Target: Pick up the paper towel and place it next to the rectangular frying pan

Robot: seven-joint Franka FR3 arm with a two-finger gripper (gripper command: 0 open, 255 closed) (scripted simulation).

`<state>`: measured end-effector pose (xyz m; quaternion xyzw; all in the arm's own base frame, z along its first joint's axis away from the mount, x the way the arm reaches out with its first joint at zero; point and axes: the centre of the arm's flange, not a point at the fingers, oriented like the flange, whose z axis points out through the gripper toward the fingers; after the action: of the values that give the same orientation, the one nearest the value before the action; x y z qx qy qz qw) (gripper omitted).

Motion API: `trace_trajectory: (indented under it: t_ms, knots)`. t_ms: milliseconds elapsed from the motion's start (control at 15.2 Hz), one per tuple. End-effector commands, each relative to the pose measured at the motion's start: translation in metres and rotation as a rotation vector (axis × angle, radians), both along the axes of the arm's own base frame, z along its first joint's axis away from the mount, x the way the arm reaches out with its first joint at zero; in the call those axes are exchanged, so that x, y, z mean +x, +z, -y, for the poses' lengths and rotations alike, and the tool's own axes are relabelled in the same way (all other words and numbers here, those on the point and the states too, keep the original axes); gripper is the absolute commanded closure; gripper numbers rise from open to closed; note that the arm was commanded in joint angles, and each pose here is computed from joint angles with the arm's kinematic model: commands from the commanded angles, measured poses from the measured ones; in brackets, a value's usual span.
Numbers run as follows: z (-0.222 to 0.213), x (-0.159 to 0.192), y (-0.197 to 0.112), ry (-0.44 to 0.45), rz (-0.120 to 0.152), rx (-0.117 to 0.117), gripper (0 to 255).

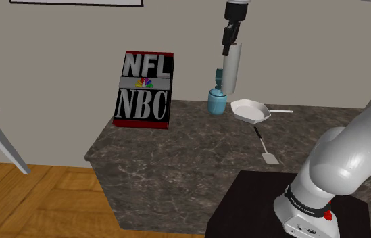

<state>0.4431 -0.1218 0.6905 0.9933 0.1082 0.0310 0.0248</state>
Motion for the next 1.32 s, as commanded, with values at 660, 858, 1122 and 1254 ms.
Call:
trace_trajectory:
  t_ms: [660, 858, 1122, 1254]
  knots:
    - [0.109, -0.052, -0.016, 0.001, 0.0, 0.0, 255]
    - [0.109, -0.052, -0.032, 0.001, 0.0, 0.0, 255]
    - [0.109, -0.052, -0.053, 0.001, 0.0, 0.0, 255]
    - [0.109, -0.052, -0.063, 0.001, 0.0, 0.0, 255]
